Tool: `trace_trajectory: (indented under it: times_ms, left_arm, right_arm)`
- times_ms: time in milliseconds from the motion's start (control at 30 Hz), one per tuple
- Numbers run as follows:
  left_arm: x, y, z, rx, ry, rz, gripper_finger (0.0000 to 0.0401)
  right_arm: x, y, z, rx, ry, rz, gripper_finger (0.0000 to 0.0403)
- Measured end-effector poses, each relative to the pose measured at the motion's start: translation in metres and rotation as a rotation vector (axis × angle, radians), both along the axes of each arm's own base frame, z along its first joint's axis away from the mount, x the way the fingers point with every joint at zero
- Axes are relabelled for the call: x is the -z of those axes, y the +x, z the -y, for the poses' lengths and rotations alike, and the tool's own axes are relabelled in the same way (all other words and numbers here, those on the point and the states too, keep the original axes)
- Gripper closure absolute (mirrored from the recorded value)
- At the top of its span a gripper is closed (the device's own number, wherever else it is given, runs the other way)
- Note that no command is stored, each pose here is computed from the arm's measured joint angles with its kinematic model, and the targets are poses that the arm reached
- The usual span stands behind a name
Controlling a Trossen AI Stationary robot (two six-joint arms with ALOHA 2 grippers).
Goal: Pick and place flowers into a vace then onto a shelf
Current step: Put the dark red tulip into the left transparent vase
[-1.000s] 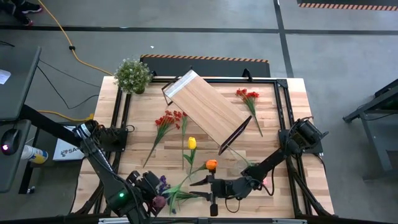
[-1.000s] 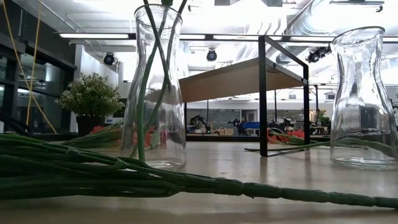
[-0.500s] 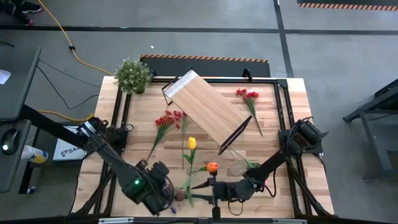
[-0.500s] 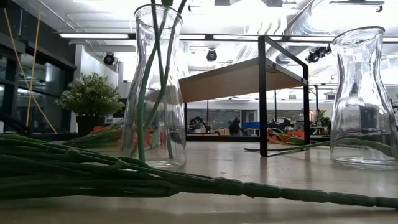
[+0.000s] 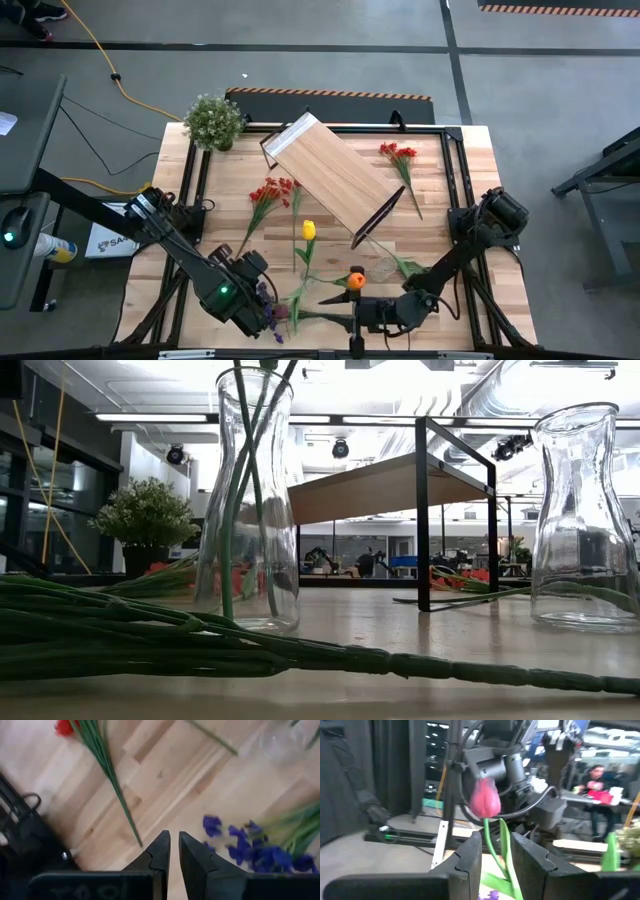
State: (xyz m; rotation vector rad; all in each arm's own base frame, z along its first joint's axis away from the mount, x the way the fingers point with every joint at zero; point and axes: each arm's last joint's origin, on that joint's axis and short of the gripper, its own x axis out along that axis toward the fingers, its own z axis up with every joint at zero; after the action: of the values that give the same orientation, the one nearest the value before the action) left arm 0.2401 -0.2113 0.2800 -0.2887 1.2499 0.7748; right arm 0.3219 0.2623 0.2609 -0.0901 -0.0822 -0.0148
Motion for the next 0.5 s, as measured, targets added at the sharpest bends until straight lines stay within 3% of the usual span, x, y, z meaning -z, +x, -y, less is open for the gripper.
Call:
trace_trajectory:
  times_ms: [500]
  left_arm:
    - [0.011,0.002,-0.009,-0.023,0.017,-0.054,0.0327]
  right_arm:
    - [-0.001,-0.005,-0.003,0.025,-0.017,-0.013,0.0309]
